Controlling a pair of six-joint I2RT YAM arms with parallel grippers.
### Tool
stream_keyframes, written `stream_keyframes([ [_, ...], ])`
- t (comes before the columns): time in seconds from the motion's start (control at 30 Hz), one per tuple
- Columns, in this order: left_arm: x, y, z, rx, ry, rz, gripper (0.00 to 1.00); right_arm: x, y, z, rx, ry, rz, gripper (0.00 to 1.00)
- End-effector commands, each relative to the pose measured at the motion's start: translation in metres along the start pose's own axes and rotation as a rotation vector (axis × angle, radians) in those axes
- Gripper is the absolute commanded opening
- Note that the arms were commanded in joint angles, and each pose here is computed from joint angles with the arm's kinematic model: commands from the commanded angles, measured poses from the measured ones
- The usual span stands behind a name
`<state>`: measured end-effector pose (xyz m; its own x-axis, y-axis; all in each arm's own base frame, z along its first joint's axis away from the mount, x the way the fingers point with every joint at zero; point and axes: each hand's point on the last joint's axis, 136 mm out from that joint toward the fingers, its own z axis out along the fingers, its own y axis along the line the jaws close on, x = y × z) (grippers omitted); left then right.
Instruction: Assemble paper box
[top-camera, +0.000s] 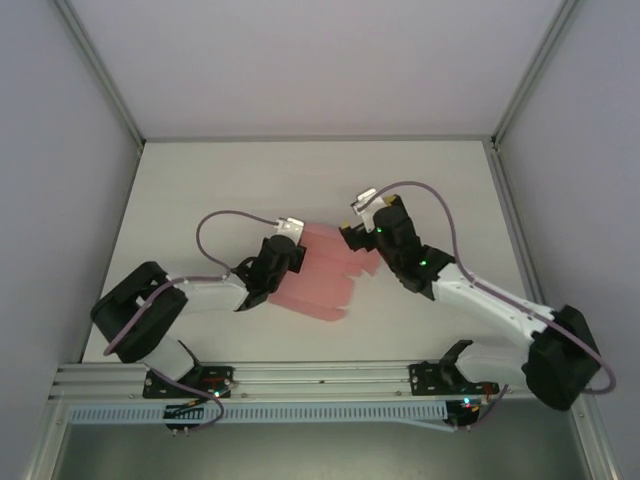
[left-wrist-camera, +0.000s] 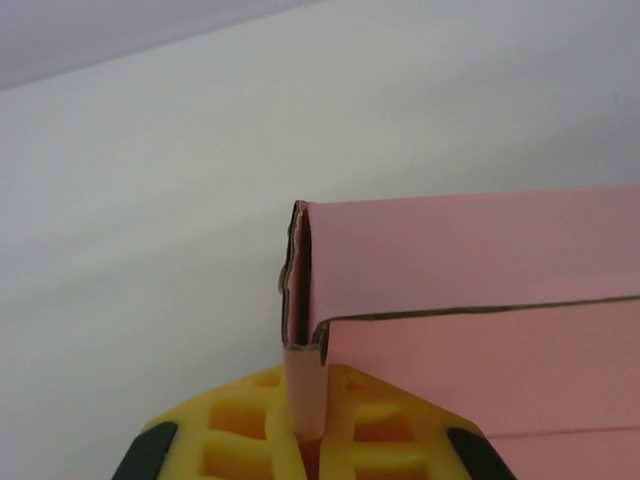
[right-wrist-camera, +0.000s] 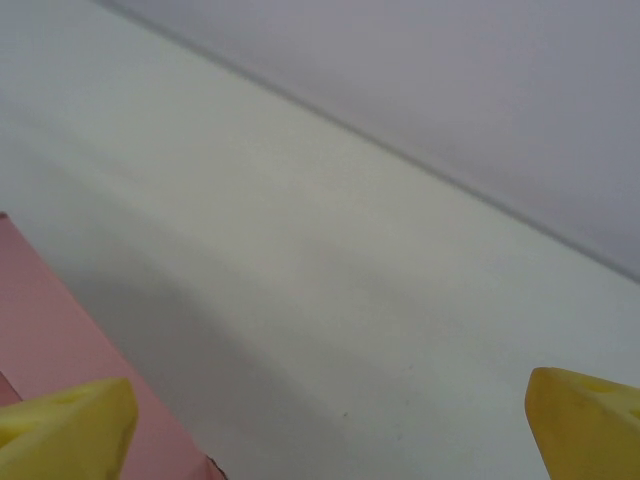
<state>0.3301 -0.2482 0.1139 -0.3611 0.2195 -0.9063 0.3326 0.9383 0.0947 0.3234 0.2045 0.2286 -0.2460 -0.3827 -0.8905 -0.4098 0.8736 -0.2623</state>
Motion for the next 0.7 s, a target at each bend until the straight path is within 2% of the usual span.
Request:
stream_keyframes([
  [0.0,-0.035,0.025,-0.013,-0.091,-0.055,-0.074,0.0,-0.016,-0.029,-0.022,0.081,-0.026,0.081,1.0],
  [0.13,-0.049,0.037,-0.021,-0.123,-0.063,-0.114,0.0,-0.001,-0.035,-0.032,0.056,0.049,0.127,1.0],
  [0.3,-0.064,0.035,-0.035,-0.076,-0.106,-0.136,0.0,0.022,-0.038,-0.025,0.038,0.119,0.122,1.0],
  [0.67,-0.065,0.03,-0.045,-0.01,-0.123,-0.117,0.0,0.011,-0.018,-0.002,-0.109,0.092,0.142,1.0],
])
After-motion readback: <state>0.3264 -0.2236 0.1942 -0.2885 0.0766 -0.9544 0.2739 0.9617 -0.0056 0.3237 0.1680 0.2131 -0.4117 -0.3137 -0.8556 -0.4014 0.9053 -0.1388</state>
